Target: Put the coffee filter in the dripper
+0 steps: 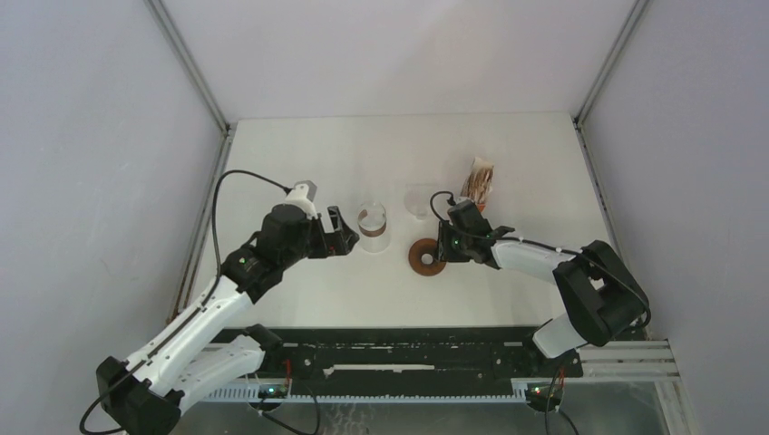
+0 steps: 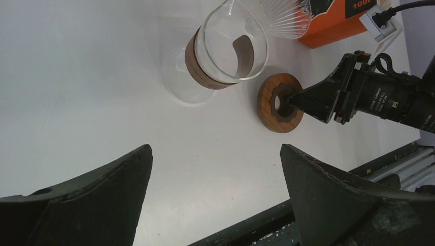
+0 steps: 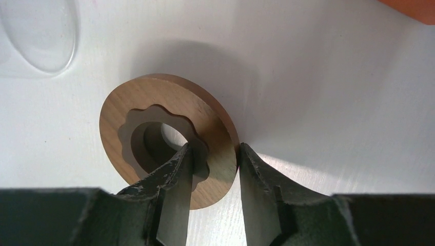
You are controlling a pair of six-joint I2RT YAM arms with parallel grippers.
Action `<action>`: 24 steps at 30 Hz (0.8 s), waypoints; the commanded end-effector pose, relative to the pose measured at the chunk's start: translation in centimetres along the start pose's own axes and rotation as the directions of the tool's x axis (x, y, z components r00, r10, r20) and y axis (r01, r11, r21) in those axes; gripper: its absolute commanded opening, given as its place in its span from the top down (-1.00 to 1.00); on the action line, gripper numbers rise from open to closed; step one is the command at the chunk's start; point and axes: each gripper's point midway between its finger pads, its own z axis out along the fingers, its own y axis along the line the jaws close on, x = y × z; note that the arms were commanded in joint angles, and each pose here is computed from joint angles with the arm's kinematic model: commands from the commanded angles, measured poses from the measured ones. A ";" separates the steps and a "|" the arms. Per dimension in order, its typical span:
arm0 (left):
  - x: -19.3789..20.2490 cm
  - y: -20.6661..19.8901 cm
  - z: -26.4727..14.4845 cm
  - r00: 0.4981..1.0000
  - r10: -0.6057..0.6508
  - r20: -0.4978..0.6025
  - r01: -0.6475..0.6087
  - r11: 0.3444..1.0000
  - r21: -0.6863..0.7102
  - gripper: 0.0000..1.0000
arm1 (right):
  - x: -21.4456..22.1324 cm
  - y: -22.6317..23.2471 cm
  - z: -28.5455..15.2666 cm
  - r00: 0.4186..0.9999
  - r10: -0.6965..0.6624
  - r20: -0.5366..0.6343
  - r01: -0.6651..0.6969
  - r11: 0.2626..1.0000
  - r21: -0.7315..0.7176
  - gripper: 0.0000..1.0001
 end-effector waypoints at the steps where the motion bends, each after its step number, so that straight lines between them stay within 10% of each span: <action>1: -0.9 -1.1 -0.3 1.000 -0.003 0.031 0.003 1.000 0.028 -1.00 | -0.7 1.2 -1.1 0.999 -0.022 0.028 0.022 1.000 -0.015 0.30; 24: -0.7 -6.5 -0.3 0.999 -0.036 0.024 0.030 0.975 0.221 -0.93 | -4.8 5.9 -10.8 0.972 -0.057 0.227 0.094 0.983 -0.155 0.71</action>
